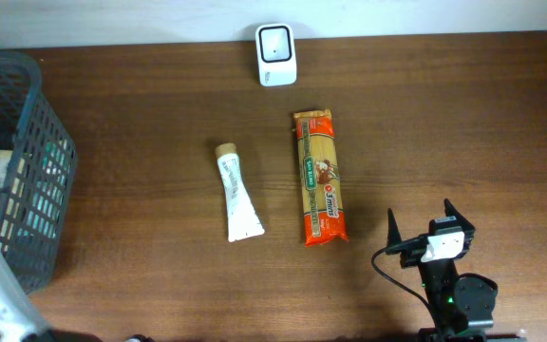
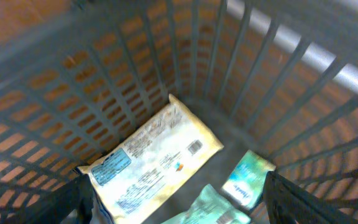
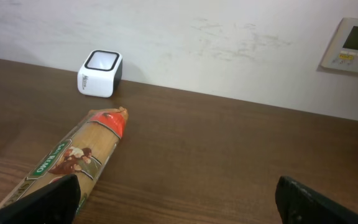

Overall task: Scan the item barcode
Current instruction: 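Pick the light-blue wipes packet from the basket with left gripper, place it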

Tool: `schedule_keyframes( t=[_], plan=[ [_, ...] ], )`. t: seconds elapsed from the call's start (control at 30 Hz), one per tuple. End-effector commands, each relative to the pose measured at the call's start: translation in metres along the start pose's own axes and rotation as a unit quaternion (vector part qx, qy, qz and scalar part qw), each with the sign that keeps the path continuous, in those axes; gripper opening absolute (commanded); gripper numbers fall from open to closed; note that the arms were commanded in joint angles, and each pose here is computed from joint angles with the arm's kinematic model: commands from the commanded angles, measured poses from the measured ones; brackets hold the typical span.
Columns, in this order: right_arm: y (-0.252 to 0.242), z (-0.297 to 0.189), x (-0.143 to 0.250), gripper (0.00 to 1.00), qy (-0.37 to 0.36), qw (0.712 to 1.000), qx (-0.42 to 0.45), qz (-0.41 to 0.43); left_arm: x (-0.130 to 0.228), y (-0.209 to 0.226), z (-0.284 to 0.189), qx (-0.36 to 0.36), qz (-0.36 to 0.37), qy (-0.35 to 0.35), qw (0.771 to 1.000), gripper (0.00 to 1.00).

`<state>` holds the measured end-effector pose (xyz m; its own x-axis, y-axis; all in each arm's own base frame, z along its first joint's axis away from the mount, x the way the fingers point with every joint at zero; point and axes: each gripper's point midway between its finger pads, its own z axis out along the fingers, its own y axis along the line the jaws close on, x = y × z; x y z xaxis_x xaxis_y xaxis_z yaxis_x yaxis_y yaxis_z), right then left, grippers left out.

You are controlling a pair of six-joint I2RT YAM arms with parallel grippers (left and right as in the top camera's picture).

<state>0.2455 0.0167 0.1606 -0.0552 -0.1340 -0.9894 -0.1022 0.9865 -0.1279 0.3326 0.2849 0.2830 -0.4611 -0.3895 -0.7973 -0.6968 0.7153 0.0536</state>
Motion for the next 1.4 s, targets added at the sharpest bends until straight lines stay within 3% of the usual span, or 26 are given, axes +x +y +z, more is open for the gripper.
schedule_keyframes(
  t=[0.0, 0.1, 0.27, 0.37, 0.53, 0.73, 0.8, 0.9, 0.97, 1.0, 1.13, 1.23, 1.27, 1.37],
  plan=[
    [-0.001, 0.0, 0.003, 0.98, 0.002, 1.0, 0.003, 0.0, 0.032, -0.007, 0.042, 0.018, 0.109, 0.061, 0.992, 0.86],
    [-0.001, 0.0, 0.003, 0.99, 0.002, 1.0, 0.003, 0.0, 0.053, -0.016, 0.063, 0.085, 0.143, 0.09, 0.982, 0.87],
    [-0.001, 0.0, 0.003, 0.99, 0.002, 1.0, 0.003, 0.0, 0.061, -0.011, 0.066, 0.215, 0.11, 0.078, 0.967, 0.87],
    [-0.001, 0.0, 0.003, 0.99, 0.002, 1.0, 0.003, 0.0, 0.095, -0.011, 0.085, 0.234, 0.099, 0.132, 0.958, 0.84],
    [-0.001, 0.0, 0.003, 0.99, 0.002, 1.0, 0.003, 0.0, 0.175, -0.026, 0.116, 0.275, 0.103, 0.255, 0.921, 0.84],
    [-0.001, 0.0, 0.003, 0.99, 0.002, 1.0, 0.003, 0.0, 0.217, -0.024, 0.134, 0.274, 0.091, 0.316, 0.904, 0.86],
    [-0.001, 0.0, 0.003, 0.99, 0.002, 1.0, 0.003, 0.0, 0.219, -0.022, 0.135, 0.268, 0.094, 0.319, 0.904, 0.72],
    [-0.001, 0.0, 0.003, 0.99, 0.002, 1.0, 0.003, 0.0, 0.219, -0.022, 0.136, 0.268, 0.094, 0.319, 0.904, 0.17],
    [-0.001, 0.0, 0.003, 0.99, 0.002, 1.0, 0.003, 0.0, 0.219, -0.022, 0.135, 0.268, 0.094, 0.319, 0.904, 0.05],
    [-0.001, 0.0, 0.003, 0.99, 0.002, 1.0, 0.003, 0.0, 0.217, -0.022, 0.135, 0.268, 0.094, 0.318, 0.905, 0.01],
    [-0.001, 0.0, 0.003, 0.99, 0.002, 1.0, 0.003, 0.0, 0.183, -0.019, 0.127, 0.257, 0.082, 0.299, 0.916, 0.0],
    [-0.001, 0.0, 0.003, 0.99, 0.002, 1.0, 0.003, 0.0, 0.117, -0.014, 0.109, 0.224, 0.023, 0.247, 0.943, 0.0],
    [-0.001, 0.0, 0.003, 0.99, 0.002, 1.0, 0.003, 0.0, 0.08, -0.017, 0.093, 0.23, 0.002, 0.207, 0.951, 0.0],
    [-0.001, 0.0, 0.003, 0.99, 0.002, 1.0, 0.003, 0.0, -0.004, -0.048, 0.022, 0.325, -0.024, 0.093, 0.941, 0.0]
  ],
)
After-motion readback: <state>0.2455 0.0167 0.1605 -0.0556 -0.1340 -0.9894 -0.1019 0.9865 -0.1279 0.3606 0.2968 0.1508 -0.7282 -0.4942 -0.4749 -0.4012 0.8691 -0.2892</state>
